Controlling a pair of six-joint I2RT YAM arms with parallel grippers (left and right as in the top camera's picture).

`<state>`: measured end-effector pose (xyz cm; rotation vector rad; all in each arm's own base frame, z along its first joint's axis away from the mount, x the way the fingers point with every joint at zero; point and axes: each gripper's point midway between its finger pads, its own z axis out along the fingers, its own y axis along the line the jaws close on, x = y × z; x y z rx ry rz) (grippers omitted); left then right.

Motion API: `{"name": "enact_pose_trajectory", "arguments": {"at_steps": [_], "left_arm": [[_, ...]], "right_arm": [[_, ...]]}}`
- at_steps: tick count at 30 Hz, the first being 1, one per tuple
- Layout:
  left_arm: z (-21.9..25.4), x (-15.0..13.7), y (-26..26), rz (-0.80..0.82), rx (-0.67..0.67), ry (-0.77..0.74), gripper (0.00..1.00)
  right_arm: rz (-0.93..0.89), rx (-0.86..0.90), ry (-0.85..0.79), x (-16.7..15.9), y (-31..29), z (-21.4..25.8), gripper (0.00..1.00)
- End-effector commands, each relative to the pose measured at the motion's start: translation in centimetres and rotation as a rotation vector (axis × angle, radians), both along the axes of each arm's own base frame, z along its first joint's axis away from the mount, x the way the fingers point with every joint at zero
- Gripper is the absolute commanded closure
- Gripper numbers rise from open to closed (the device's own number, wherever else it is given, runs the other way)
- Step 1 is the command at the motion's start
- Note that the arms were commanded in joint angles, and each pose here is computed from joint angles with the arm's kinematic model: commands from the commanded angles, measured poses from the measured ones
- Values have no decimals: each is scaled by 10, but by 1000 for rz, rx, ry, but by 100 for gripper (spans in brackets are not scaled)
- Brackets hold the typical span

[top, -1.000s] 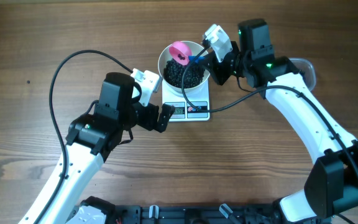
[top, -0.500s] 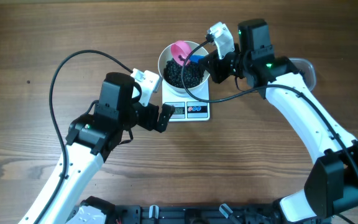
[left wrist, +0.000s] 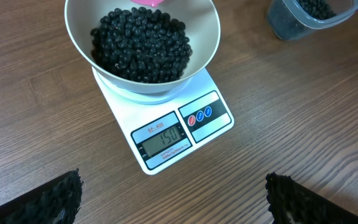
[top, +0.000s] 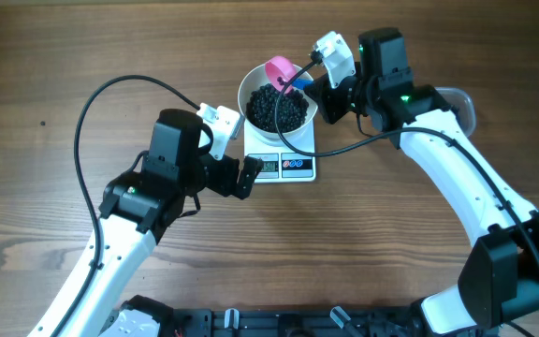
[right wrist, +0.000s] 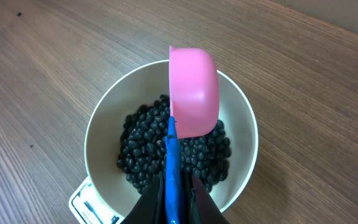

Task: Scoop item into bowl and weigh 150g on scale
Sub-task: 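Keep trickling beans from the scoop until the scale nears 150, then carry the scoop back to the bean tub with the right gripper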

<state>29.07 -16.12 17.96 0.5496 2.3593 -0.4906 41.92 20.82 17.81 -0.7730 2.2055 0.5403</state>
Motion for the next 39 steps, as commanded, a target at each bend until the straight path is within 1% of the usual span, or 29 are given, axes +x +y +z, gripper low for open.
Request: {"name": "enact_pose_trajectory", "arguments": {"at_steps": [1, 3, 5, 10, 13, 16, 18, 20, 23, 26, 28, 30, 32, 36, 37, 39], "left_arm": [[5, 3, -1, -13, 10, -23, 0], [5, 3, -1, -13, 10, -23, 0], [5, 3, -1, -13, 10, -23, 0], [5, 3, -1, -13, 10, -23, 0], [5, 3, -1, -13, 10, -23, 0], [5, 3, -1, -13, 10, -23, 0], [5, 3, -1, -13, 10, -23, 0], [5, 3, -1, -13, 10, -23, 0], [5, 3, -1, -13, 10, -23, 0], [5, 3, -1, -13, 10, -23, 0], [5, 3, -1, -13, 10, -23, 0], [5, 3, -1, -13, 10, -23, 0], [5, 3, -1, -13, 10, -23, 0], [5, 3, -1, -13, 10, -23, 0], [5, 3, -1, -13, 10, -23, 0], [5, 3, -1, -13, 10, -23, 0]], "right_arm": [[5, 20, -30, -1, 2, 17, 96], [-14, 59, 5, -3, 4, 18, 96], [-70, 109, 62, -4, 5, 18, 96], [-197, 269, 232, -7, 9, 21, 96], [-266, 320, 276, -2, -2, 24, 96], [-261, 388, 281, 3, -23, 37, 96], [-293, 432, 282, 10, -48, 44, 96], [-401, 494, 310, 18, -84, 48, 96], [-525, 535, 288, 26, -143, 55, 96], [-588, 585, 266, 24, -187, 65, 96], [-679, 601, 275, 17, -221, 64, 96], [-786, 616, 320, 4, -257, 55, 96], [-838, 594, 341, -10, -282, 44, 96], [-900, 531, 402, -35, -304, 25, 96], [-914, 480, 414, -41, -307, 18, 96], [-915, 286, 431, -58, -316, -3, 96]]}}
